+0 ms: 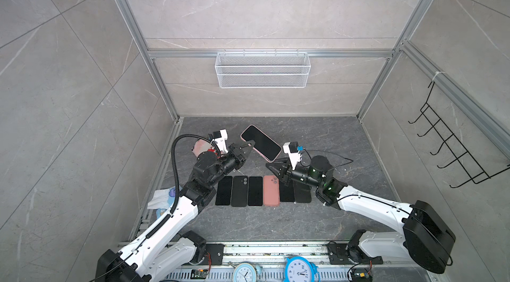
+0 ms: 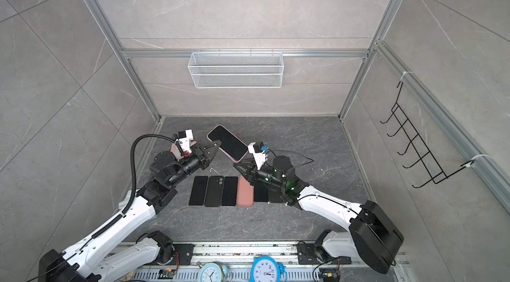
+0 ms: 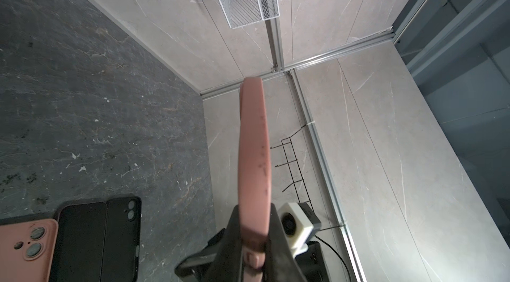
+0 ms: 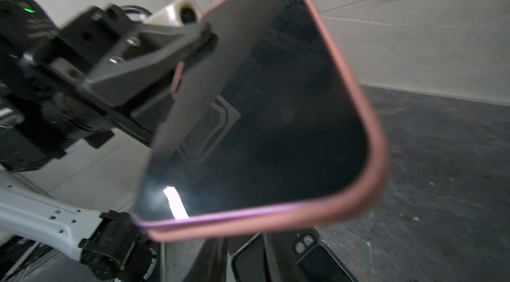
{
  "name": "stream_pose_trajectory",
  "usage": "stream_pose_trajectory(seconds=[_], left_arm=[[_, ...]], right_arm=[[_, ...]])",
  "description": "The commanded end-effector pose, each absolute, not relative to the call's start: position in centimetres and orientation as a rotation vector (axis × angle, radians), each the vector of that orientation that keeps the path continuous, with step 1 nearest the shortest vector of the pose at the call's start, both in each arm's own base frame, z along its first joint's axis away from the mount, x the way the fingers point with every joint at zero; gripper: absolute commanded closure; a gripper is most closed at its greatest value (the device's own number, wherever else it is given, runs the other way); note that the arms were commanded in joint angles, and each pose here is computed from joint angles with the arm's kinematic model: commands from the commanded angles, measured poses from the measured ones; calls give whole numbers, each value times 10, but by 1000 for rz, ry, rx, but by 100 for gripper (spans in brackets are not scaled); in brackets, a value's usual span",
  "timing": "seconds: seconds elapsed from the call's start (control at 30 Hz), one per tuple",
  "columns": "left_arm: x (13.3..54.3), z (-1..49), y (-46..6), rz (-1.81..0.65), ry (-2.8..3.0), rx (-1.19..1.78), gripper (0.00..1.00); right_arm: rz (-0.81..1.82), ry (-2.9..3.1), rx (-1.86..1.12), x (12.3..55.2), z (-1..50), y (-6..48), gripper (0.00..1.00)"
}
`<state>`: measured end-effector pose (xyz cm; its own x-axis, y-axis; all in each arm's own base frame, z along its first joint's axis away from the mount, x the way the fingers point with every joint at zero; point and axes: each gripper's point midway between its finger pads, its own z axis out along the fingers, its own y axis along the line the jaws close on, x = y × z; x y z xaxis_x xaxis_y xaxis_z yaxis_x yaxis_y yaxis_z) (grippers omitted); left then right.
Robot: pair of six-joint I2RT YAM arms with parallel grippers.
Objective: Take the phone out of the phone case
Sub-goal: Remove the phone case from the phone.
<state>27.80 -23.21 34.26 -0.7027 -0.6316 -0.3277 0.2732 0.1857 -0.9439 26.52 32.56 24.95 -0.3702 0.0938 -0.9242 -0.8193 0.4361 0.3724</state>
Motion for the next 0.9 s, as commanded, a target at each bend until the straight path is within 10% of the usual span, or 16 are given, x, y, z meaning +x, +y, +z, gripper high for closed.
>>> stream_pose_trajectory(seconds=[0.0,0.3,0.87], left_arm=[[267,394,-233,-1681,1611,-230,100],[257,395,-228,-1553,1715,-13,100],[188,395,-244,-1395,1595,996,100]], right_arm=[[991,1725,-626,274,232,314,69],[1033,1762,-663,252,235,284,45],[1098,1720,-1139,185,284,284,48]])
